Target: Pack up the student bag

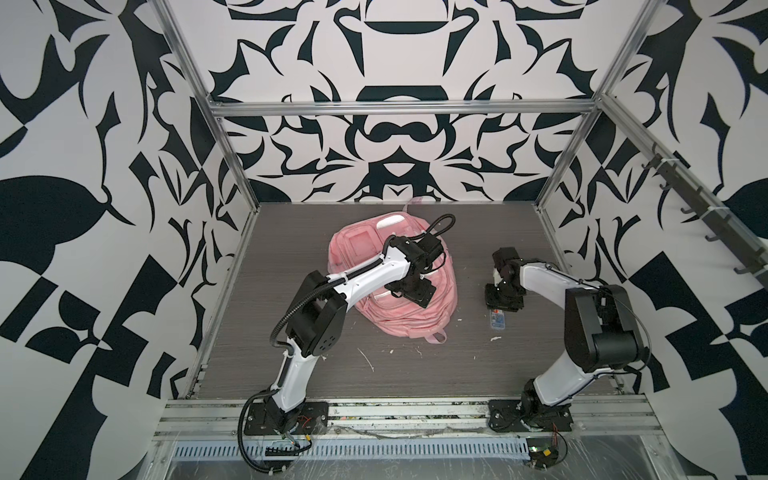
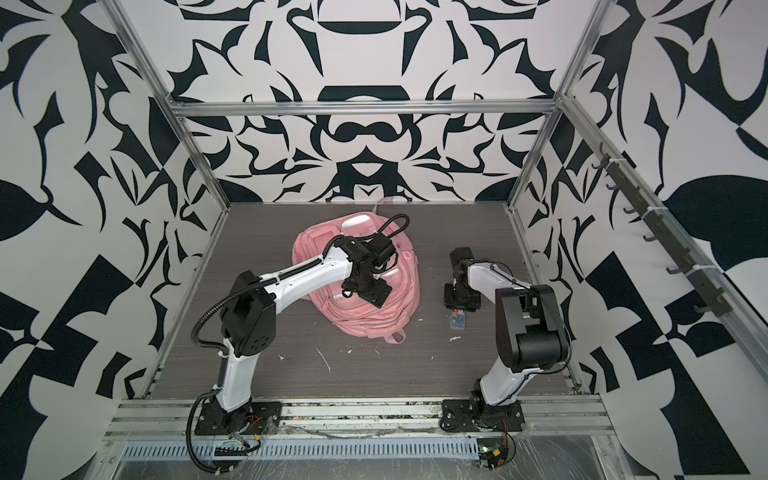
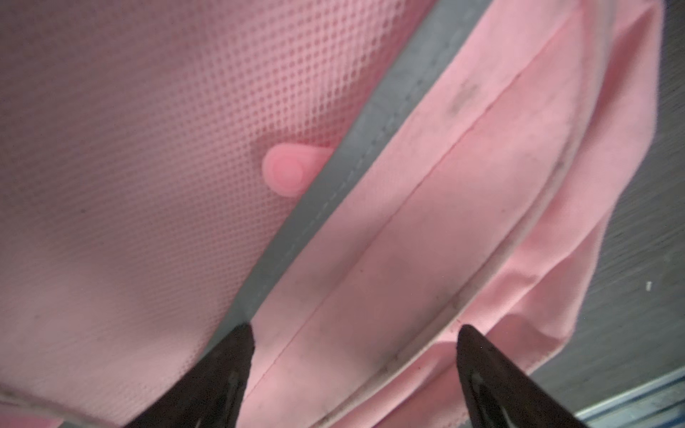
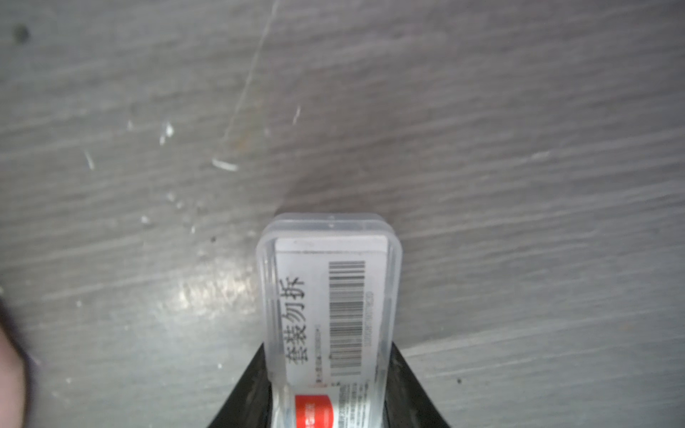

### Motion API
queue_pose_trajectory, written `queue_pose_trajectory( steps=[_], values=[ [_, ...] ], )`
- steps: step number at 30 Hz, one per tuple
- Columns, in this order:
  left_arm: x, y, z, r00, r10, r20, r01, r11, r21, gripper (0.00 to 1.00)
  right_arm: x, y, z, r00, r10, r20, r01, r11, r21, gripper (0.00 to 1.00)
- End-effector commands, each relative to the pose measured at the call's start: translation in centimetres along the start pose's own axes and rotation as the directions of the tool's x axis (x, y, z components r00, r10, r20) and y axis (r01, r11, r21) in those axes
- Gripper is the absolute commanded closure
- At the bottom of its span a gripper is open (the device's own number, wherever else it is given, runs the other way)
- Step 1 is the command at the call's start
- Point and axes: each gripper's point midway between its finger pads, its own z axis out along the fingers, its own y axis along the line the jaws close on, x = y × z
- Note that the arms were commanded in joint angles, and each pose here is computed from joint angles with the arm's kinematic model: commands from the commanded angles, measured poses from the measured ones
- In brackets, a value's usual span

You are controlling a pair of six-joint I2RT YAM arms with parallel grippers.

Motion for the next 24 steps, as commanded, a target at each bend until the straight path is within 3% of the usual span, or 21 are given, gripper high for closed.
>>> queue_pose_trajectory(
  steps=[1,6,16,20,24],
  values=[
    [1.0,0.8,0.1,0.997,0.048,-0.064,-0.053,0.996,-0.072,0.17,-0.2,0.1,-1.8,0.998,-0.023,0.06,0.024,1.0,-0.015,0.99],
    [0.2,1.0,0.2,0.997,0.051,-0.056,-0.056,0.993,-0.103,0.44,-0.8,0.8,-4.6,0.989,-0.013,0.149,0.023,0.997,-0.067,1.0],
    [-0.2,0.0,0.9,0.996,0.073,-0.052,-0.077,0.993,-0.088,0.72,-1.2,1.5,-9.9,0.958,0.035,0.286,0.006,0.99,-0.143,1.0],
    [-0.5,-0.6,0.0,0.997,0.073,-0.035,-0.075,0.996,-0.056,0.91,-1.5,2.0,-11.3,0.95,0.043,0.308,0.008,0.986,-0.164,1.0],
    [-1.0,-1.7,-1.4,0.997,0.079,0.004,-0.079,0.997,0.011,1.0,-2.1,2.5,-12.2,0.941,0.069,0.332,-0.007,0.983,-0.185,1.0]
  ],
)
